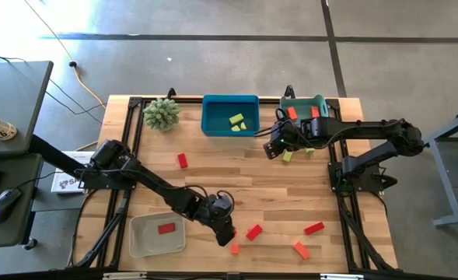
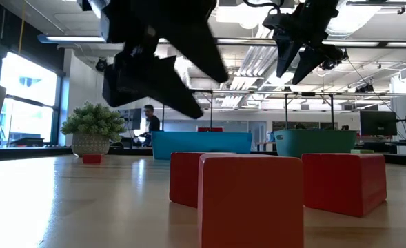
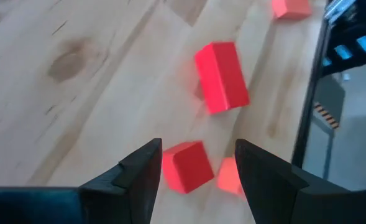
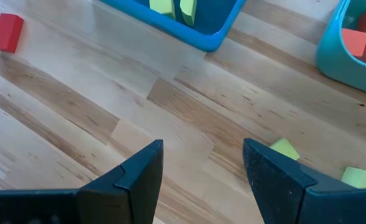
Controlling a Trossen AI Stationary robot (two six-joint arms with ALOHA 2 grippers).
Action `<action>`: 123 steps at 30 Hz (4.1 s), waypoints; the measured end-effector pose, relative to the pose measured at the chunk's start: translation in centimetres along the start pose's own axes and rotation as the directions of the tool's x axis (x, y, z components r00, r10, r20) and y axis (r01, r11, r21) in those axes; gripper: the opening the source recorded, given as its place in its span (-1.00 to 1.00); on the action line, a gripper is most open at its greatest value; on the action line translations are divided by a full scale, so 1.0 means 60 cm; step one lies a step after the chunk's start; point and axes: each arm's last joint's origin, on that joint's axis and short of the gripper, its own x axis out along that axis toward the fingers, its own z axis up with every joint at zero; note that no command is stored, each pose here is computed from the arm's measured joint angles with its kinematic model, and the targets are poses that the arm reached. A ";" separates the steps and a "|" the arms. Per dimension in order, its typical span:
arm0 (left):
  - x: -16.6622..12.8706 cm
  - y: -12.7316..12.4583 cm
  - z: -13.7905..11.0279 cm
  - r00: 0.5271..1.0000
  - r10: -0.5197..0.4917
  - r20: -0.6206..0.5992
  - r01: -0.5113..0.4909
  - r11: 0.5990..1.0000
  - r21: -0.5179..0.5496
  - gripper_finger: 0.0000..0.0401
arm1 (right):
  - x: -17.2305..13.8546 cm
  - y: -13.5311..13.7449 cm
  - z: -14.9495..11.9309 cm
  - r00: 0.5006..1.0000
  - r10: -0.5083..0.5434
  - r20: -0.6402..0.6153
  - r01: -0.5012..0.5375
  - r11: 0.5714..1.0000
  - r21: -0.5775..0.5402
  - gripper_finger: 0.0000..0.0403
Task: Sort & place blocks by color
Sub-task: Put the red block into the gray bin
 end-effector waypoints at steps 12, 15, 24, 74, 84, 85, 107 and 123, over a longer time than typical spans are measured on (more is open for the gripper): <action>-0.025 0.055 0.038 0.974 0.224 -0.024 -0.222 0.973 0.068 -0.04 | 0.000 -0.001 0.000 1.000 -0.004 -0.002 0.004 1.000 -0.002 0.02; -0.052 0.078 0.047 0.940 0.335 -0.060 -0.329 0.940 0.089 -0.04 | 0.000 -0.001 -0.001 1.000 -0.004 -0.002 0.004 1.000 -0.009 0.02; -0.153 0.143 0.090 0.805 0.589 -0.071 -0.591 0.807 0.000 -0.04 | 0.000 -0.001 0.000 1.000 -0.005 0.000 0.005 1.000 -0.009 0.02; -0.204 0.355 0.136 0.652 0.661 -0.371 -0.614 0.172 -0.771 -0.04 | 0.000 0.000 0.000 1.000 0.000 0.005 0.000 1.000 -0.025 0.02; -0.182 0.373 0.108 0.673 0.633 -0.382 -0.582 0.135 -0.802 -0.04 | 0.000 0.000 0.001 1.000 -0.009 0.017 0.009 1.000 -0.016 0.02; -0.180 0.375 0.106 0.676 0.631 -0.379 -0.576 0.133 -0.806 -0.04 | 0.000 0.000 0.001 1.000 -0.009 0.017 0.010 1.000 -0.015 0.02; -0.151 0.406 0.060 0.699 0.613 -0.368 -0.540 0.116 -0.833 -0.04 | 0.000 0.000 0.001 1.000 -0.009 0.017 0.009 1.000 0.001 0.02; -0.143 0.423 0.030 0.692 0.620 -0.369 -0.570 0.155 -0.807 -0.17 | 0.000 -0.001 0.002 0.999 -0.020 0.032 0.020 1.000 0.005 0.02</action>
